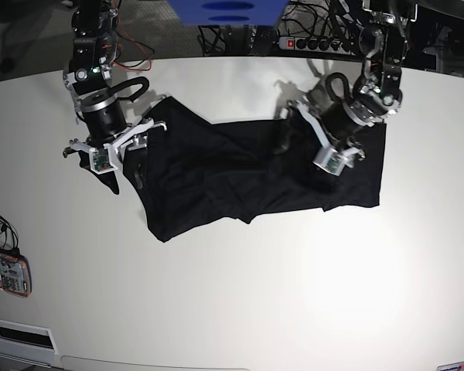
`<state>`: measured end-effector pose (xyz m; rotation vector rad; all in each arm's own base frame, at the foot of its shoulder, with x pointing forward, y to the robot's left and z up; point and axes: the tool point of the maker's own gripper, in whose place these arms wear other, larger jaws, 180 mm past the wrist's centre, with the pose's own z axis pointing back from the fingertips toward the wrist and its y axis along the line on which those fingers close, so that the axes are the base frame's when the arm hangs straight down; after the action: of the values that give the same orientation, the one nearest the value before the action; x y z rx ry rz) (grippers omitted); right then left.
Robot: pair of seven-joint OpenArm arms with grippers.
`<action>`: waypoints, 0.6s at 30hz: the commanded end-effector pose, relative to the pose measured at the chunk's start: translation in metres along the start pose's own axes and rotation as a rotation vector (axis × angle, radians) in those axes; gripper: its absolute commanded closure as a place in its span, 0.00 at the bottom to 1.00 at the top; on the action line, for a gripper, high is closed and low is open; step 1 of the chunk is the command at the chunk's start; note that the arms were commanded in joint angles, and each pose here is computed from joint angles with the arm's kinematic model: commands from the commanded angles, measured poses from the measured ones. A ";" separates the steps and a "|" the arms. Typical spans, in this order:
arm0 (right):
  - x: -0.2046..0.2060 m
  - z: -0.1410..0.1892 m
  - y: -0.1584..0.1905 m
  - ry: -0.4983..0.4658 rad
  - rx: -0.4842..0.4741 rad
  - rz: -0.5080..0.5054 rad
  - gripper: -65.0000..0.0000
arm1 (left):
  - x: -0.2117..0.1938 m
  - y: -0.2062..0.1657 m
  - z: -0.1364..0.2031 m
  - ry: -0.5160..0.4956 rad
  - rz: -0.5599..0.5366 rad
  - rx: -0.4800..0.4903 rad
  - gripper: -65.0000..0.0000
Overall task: Fold the T-shirt properly
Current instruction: 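Carry the strip end with the left gripper toward the right gripper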
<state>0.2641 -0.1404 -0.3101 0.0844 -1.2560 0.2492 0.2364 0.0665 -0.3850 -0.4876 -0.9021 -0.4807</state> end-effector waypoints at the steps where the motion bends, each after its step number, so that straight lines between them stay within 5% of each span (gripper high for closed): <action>1: 0.015 0.001 -0.002 -0.055 -0.001 0.006 0.54 | 0.015 -0.004 -0.002 -0.047 -0.016 -0.015 0.17; 8: 0.014 0.001 -0.003 -0.050 -0.006 0.005 0.54 | 0.028 -0.015 -0.011 -0.076 -0.032 -0.040 0.11; 13: 0.002 0.011 -0.041 0.013 -0.109 0.013 0.54 | 0.041 -0.013 0.001 -0.119 -0.048 -0.021 0.11; 18: -0.015 0.016 -0.062 0.116 -0.155 -0.069 0.54 | 0.074 0.018 0.031 -0.298 -0.051 0.088 0.11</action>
<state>0.2501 -0.2090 -0.3305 -0.0310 -1.0821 0.0866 0.2652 0.0849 -0.3229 -0.4476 -1.1752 -0.4187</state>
